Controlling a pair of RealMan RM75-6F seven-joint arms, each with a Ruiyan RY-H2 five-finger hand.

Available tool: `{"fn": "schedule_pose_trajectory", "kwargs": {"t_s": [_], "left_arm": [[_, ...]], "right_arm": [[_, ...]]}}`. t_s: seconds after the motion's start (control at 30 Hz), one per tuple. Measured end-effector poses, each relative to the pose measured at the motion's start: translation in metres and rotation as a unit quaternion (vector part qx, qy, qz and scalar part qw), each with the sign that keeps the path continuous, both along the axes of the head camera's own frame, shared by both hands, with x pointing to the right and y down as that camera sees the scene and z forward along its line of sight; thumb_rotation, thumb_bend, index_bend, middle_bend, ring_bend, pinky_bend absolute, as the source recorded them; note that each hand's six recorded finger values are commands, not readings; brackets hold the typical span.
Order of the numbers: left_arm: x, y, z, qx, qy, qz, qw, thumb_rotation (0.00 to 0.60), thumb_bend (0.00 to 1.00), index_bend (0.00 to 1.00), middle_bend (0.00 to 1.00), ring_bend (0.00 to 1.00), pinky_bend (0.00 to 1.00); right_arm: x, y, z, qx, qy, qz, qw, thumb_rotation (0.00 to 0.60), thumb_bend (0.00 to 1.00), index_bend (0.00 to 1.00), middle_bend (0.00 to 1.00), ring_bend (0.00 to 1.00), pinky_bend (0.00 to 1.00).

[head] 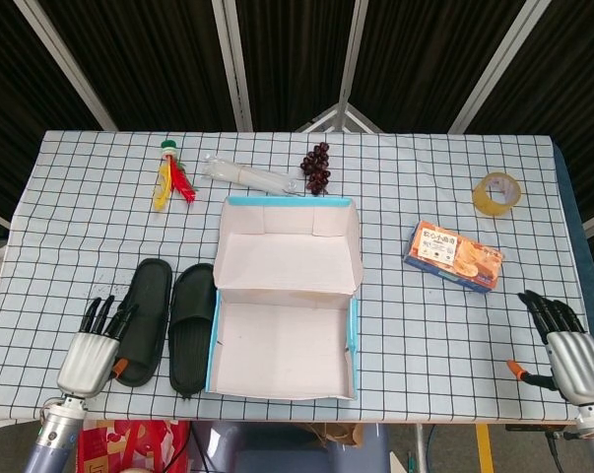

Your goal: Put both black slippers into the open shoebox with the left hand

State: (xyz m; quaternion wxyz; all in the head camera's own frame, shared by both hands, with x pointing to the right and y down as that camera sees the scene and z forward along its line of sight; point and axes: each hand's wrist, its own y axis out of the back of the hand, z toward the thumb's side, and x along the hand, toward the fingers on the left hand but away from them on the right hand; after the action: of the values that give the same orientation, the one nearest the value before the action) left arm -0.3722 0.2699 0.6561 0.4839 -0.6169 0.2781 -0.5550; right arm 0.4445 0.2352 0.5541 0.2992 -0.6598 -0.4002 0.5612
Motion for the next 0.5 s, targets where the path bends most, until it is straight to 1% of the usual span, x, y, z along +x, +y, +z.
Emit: {"fn": "schedule_pose_trajectory", "kwargs": {"t_s": [0.5], "left_arm": [[0.006,-0.011,0.004,-0.005,-0.010,0.003,0.9999,0.600,0.07,0.04,0.18,0.00,0.06]], "right_arm": [[-0.002,0.002,-0.003,0.005,0.002,-0.001,1.0000,0.600,0.22,0.01,0.07,0.10,0.07]]}}
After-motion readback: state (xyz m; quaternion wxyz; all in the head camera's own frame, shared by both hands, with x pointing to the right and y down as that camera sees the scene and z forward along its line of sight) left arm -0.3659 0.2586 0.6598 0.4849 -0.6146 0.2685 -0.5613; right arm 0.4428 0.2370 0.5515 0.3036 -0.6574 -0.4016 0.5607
